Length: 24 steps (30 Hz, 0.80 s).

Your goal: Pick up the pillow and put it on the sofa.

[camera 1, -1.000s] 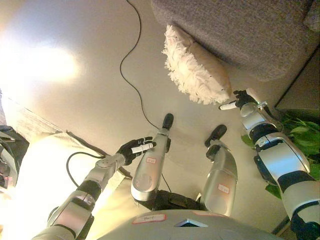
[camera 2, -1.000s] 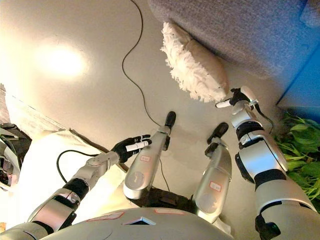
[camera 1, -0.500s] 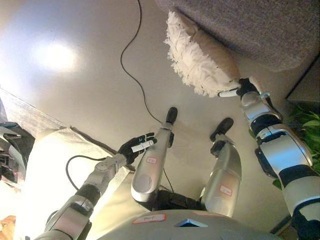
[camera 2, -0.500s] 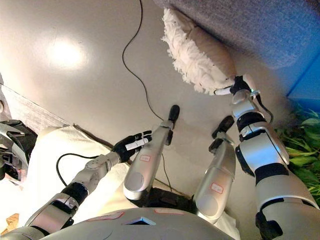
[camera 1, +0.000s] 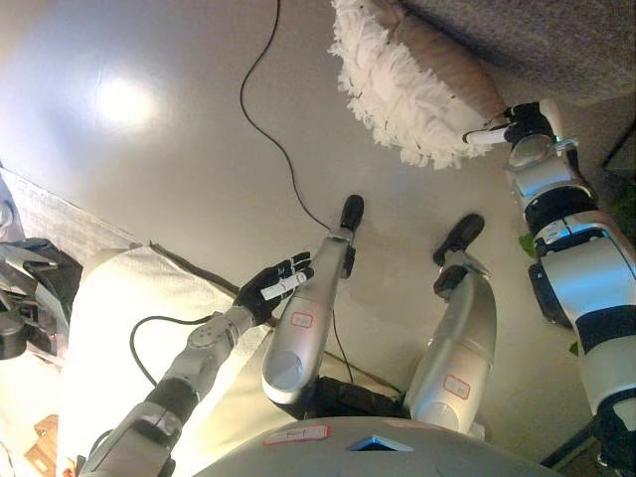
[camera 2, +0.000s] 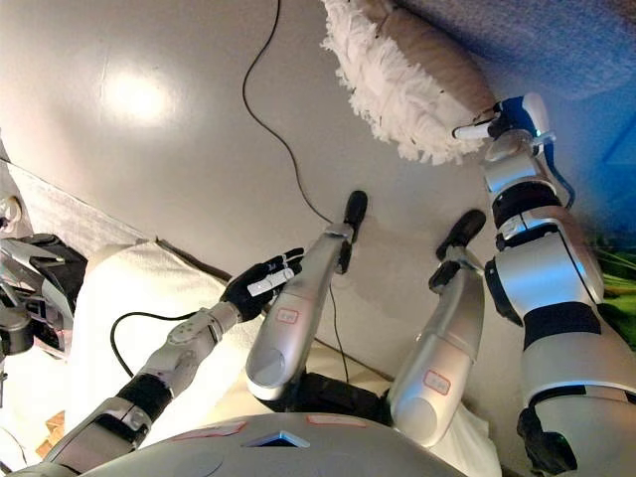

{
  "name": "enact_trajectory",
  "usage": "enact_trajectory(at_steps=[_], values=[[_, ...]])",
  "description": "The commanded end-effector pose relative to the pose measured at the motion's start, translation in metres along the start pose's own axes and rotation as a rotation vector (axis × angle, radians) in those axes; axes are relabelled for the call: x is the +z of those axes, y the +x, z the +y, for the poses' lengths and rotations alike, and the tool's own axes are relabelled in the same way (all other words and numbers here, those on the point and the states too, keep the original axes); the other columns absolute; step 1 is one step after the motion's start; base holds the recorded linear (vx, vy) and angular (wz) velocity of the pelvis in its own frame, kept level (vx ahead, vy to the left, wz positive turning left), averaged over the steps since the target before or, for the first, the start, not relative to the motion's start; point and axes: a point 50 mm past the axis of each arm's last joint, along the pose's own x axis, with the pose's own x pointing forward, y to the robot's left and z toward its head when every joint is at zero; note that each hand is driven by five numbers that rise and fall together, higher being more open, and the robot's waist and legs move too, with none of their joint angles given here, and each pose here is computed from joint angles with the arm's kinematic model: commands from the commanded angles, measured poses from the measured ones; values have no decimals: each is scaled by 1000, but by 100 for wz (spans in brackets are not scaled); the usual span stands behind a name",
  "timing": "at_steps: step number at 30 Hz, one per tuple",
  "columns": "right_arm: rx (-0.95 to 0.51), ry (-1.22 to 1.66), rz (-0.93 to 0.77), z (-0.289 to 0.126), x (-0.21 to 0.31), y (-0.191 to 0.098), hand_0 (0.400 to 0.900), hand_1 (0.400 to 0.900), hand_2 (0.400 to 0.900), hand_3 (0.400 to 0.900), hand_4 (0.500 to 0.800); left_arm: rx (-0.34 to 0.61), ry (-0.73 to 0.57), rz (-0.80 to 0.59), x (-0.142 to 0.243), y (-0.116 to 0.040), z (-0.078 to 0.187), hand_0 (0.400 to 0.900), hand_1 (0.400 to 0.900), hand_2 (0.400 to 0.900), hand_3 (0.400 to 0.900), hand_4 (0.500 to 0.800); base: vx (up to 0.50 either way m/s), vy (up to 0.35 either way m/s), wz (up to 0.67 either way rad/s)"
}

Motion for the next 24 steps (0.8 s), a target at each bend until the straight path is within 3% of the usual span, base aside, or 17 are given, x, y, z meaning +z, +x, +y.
enact_trajectory(at_steps=[1,13,19,23,24], values=[[-142,68,-231,-55,69,-9,900,900,900,900,800,-76,-54,30,-24,-13,-21,900,900,900,900,800,1,66,-4],[-117,89,-292,-61,90,-15,900,900,900,900,800,-124,-103,-9,-30,-20,-29,900,900,900,900,800,3,41,2],[-107,47,-291,-65,93,-16,900,900,900,900,800,-244,-154,-182,5,-21,-35,900,900,900,900,800,-20,6,7],[-91,24,-283,-67,95,-17,900,900,900,900,800,-288,-143,-223,18,-21,-40,900,900,900,900,800,-7,-1,1],[-86,20,-278,-68,95,-17,645,645,645,645,647,-293,-135,-230,20,-20,-42,900,900,900,900,800,1,-18,5]])
